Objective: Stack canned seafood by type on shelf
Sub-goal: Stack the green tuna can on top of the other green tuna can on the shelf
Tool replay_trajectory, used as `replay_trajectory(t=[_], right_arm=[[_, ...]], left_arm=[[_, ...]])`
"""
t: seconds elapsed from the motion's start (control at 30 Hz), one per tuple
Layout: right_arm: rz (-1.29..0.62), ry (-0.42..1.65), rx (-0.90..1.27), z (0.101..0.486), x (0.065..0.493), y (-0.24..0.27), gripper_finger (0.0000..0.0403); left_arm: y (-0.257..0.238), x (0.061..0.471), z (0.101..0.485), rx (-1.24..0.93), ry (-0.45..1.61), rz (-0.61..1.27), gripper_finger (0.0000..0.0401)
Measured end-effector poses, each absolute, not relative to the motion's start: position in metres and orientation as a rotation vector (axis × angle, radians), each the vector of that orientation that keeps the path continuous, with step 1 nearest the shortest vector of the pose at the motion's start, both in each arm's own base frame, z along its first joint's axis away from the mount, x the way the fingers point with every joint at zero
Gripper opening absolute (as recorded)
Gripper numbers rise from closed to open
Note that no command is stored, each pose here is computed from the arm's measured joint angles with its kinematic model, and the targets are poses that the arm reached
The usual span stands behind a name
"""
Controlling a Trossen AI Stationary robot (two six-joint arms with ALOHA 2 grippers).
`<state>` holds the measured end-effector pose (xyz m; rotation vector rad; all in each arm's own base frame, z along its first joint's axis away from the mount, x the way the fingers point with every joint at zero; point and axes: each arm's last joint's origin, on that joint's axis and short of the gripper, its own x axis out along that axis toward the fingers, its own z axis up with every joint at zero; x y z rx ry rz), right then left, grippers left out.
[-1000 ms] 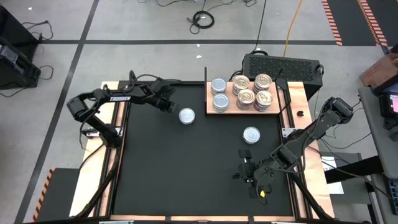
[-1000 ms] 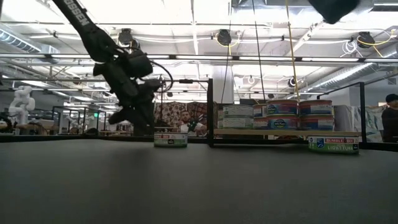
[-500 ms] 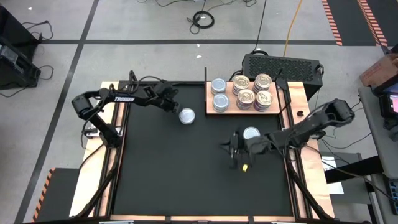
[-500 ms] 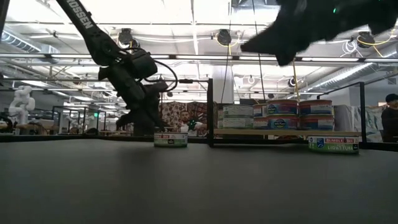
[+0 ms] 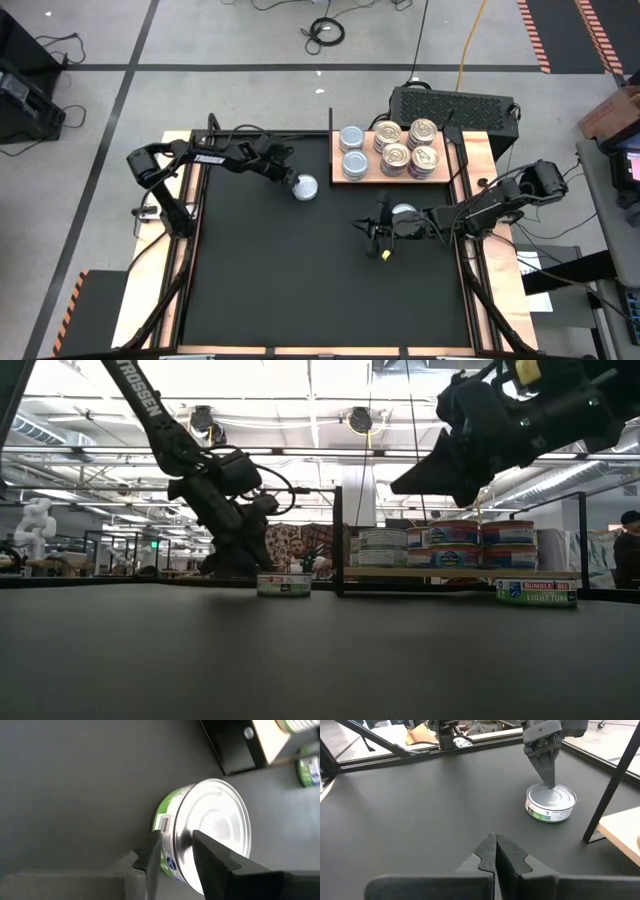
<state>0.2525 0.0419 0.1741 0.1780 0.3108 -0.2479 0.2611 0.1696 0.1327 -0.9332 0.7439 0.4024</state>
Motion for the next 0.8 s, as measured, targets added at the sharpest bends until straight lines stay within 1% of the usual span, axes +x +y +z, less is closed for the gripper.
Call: replay_trajectory(t=[0.1, 0.23, 0.27, 0.37, 0.47, 0.57, 0.8], right_arm=[[-0.248, 0.306, 0.183, 0.175, 0.253, 0.042, 0.0000], [-0.248, 0.301, 0.184, 0.175, 0.253, 0.042, 0.0000], [-0.248, 0.302, 0.183, 0.175, 0.253, 0.042, 0.0000], [-0.247, 0.302, 0.184, 0.175, 0.253, 0.042, 0.0000], [-0.226, 0.306, 0.188, 0.175, 0.253, 0.042, 0.0000], [-0.224, 0.306, 0.194, 0.175, 0.253, 0.042, 0.0000], [-0.224, 0.306, 0.196, 0.175, 0.253, 0.042, 0.0000]], left_arm=[[0.170, 0.263, 0.135, -0.953, 0.764, 0.380, 0.0083], [0.169, 0.263, 0.136, -0.947, 0.784, 0.363, 0.0017], [0.169, 0.262, 0.136, -0.948, 0.784, 0.361, 0.0010], [0.169, 0.262, 0.137, -0.963, 0.784, 0.343, 0.0007], [0.171, 0.261, 0.136, -1.042, 0.765, 0.313, 0.0003], [0.179, 0.260, 0.140, -1.102, 0.704, 0.285, 0.0002], [0.203, 0.253, 0.150, -1.169, 0.544, 0.290, 0.0001]])
